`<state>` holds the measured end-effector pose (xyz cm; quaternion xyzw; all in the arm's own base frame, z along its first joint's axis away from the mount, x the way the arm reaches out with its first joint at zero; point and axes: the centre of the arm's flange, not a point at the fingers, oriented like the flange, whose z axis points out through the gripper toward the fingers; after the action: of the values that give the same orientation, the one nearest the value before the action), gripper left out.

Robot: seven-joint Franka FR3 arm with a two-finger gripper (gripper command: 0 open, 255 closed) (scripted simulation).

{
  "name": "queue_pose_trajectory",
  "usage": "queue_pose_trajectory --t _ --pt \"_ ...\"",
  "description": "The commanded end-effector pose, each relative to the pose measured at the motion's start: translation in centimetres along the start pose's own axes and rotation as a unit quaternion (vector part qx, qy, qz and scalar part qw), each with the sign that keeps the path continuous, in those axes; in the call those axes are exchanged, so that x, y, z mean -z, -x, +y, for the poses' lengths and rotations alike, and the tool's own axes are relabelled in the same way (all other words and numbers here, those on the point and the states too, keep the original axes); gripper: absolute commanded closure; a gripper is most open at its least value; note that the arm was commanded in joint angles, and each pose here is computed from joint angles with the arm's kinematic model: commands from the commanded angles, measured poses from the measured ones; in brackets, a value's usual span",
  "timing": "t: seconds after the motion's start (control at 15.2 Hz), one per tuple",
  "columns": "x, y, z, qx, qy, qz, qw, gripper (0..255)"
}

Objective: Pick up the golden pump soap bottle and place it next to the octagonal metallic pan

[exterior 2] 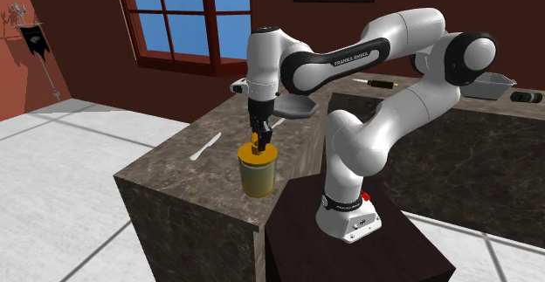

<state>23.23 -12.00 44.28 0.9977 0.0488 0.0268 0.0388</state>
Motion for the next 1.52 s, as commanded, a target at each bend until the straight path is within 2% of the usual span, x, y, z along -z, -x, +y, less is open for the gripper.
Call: queue_pose_trajectory --t 0.0,1.45 --pt "0.0 0.0 0.0 0.0 0.0 0.0 1.0 255" --pt "11.0 -0.6 0.9 0.0 0.0 0.0 1.0 255"
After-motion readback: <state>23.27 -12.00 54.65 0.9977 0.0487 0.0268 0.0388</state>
